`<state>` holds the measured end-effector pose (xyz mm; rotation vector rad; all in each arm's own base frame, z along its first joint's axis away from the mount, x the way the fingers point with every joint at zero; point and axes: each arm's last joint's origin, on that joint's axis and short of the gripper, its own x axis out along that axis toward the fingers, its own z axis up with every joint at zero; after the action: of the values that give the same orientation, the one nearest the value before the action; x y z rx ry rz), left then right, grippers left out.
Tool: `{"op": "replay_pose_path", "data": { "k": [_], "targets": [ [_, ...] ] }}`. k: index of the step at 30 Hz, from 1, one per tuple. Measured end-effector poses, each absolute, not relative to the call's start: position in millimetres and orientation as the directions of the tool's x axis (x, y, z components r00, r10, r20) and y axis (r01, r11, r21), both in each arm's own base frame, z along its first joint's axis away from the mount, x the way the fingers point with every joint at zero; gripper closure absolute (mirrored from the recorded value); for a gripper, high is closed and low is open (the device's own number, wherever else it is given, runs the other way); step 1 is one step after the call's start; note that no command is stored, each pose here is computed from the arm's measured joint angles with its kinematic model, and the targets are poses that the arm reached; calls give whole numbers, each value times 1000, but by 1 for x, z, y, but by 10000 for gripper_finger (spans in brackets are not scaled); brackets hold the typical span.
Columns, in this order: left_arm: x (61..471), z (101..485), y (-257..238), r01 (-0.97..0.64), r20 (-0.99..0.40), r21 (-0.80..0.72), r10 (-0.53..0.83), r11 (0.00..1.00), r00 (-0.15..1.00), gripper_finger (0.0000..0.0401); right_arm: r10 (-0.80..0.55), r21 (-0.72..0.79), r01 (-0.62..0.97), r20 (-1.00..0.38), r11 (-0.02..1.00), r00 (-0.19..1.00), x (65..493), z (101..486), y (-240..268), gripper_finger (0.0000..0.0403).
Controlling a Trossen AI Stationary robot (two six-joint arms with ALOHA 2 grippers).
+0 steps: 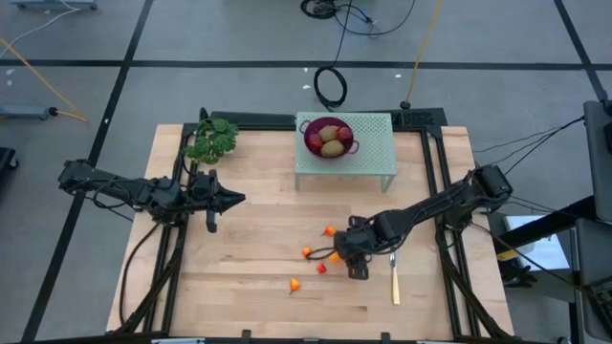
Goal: Pick & Place Fruit
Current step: Put the mango into the strainer bowl on the shelf
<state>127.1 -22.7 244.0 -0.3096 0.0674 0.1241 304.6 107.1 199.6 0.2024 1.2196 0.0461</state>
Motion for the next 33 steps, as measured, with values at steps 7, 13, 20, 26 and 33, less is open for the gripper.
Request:
{"op": "replay_pose_path", "data": {
  "k": [7, 13, 20, 26, 33],
  "targets": [
    [127, 244, -23, -132, -85, -296, 111, 946, 990, 377, 33, 221, 275, -831, 936, 556, 294, 246, 93, 175],
    [127, 244, -23, -132, -85, -297, 111, 946, 990, 377, -70, 326, 430, -724, 842, 686, 283, 284, 63, 174],
    [127, 244, -22, -148, -83, -302, 128, 942, 988, 377, -174, 439, 526, -624, 729, 761, 269, 315, 14, 175],
    [127, 245, -21, -181, -77, -308, 166, 934, 983, 377, -232, 523, 469, -455, 712, 860, 263, 343, -26, 175],
    [127, 245, -20, -212, -75, -306, 198, 928, 977, 377, -326, 499, 481, -368, 721, 871, 253, 366, -68, 175]
  ]
}}
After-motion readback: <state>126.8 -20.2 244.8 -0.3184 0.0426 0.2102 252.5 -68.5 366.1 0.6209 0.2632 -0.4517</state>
